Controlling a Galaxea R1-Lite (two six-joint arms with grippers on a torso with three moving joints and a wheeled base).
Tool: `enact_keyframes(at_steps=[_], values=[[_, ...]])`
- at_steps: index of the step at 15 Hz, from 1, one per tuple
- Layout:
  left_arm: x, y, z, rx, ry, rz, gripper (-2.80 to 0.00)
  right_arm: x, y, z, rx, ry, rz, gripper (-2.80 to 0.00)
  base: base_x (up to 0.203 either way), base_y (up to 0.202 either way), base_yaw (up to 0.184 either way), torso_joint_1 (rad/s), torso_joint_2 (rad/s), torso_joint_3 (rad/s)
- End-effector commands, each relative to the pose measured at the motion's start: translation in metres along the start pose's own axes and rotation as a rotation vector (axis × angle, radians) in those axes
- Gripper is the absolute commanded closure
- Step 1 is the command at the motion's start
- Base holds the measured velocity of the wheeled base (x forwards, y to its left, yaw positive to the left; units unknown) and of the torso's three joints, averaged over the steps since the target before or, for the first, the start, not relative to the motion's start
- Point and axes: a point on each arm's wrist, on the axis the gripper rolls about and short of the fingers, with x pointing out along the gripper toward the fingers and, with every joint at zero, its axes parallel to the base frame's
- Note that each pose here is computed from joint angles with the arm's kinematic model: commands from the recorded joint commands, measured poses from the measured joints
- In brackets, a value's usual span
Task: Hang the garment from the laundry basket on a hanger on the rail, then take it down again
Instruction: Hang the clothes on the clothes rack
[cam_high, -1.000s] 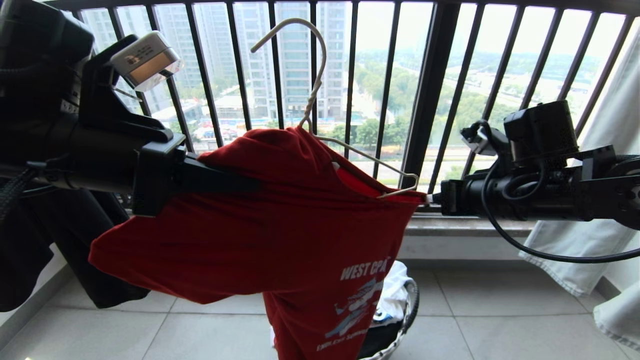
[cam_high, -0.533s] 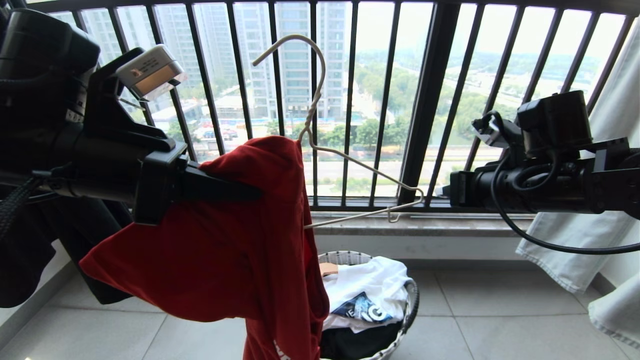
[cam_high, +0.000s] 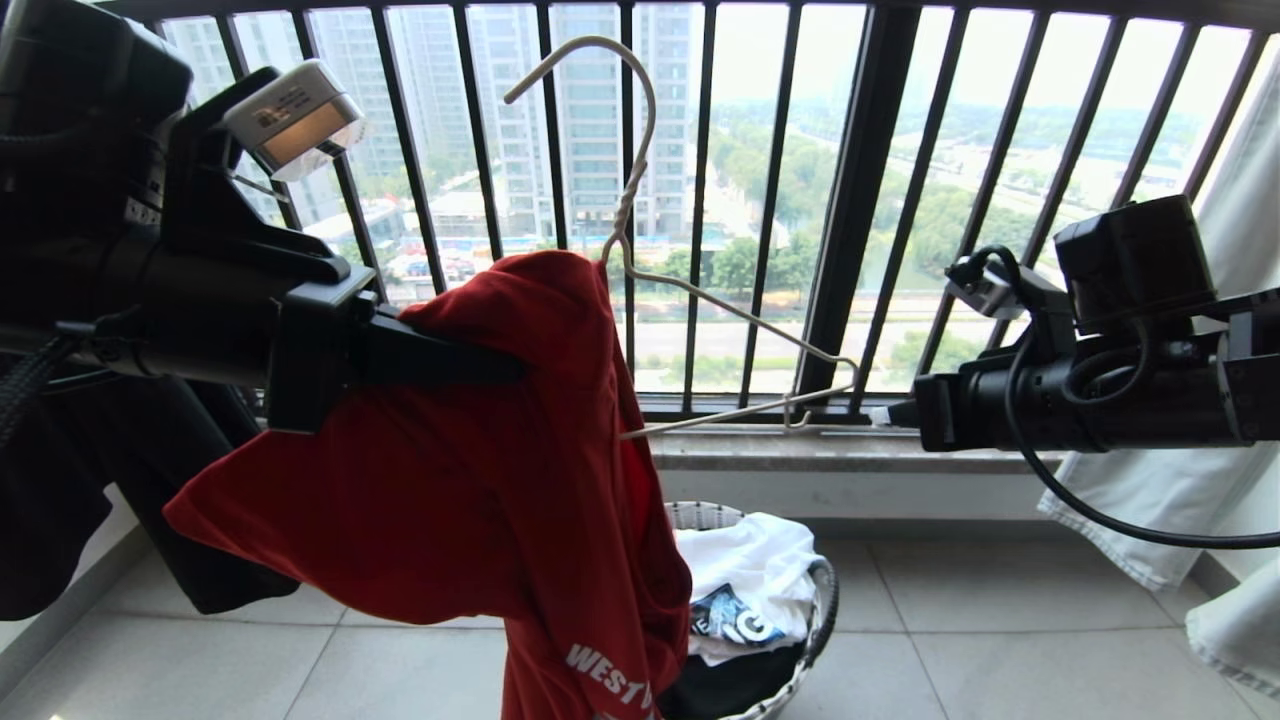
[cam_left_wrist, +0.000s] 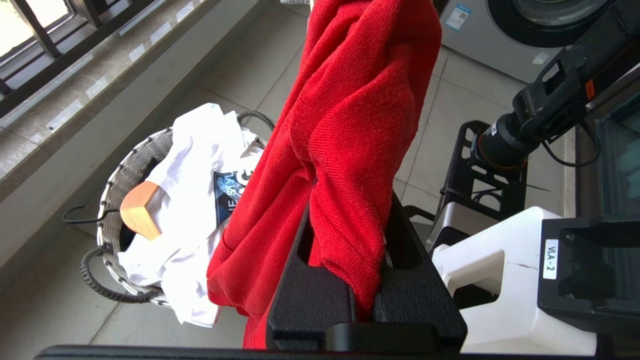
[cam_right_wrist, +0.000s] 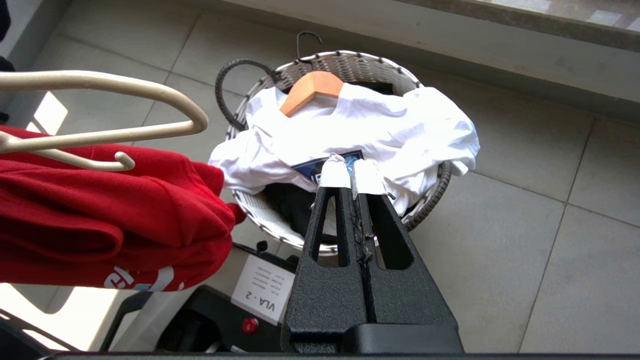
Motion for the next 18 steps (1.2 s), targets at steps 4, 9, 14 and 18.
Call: enact_keyframes(at_steps=[4, 9, 14, 18], values=[[0.007, 0.006, 0.004, 0.002, 0.0, -0.016, 0.0, -0.033, 0.0, -0.015, -0.055, -0.046, -0.015, 0.0, 0.0, 0.0, 0.0, 0.0, 0.0, 0.0], [0.011, 0.012, 0.004, -0.016, 0.006, -0.015, 0.0, -0.039, -0.008, -0.017, -0.063, -0.066, -0.162, 0.0, 0.0, 0.0, 0.0, 0.0, 0.0, 0.0], [0.011, 0.012, 0.005, -0.015, 0.004, -0.015, 0.0, -0.026, -0.015, -0.023, -0.108, -0.056, -0.322, 0.0, 0.0, 0.0, 0.0, 0.0, 0.0, 0.0], [0.008, 0.013, 0.006, -0.043, -0.001, -0.003, 0.0, -0.024, -0.018, -0.034, -0.108, -0.021, -0.335, 0.0, 0.0, 0.0, 0.0, 0.0, 0.0, 0.0]])
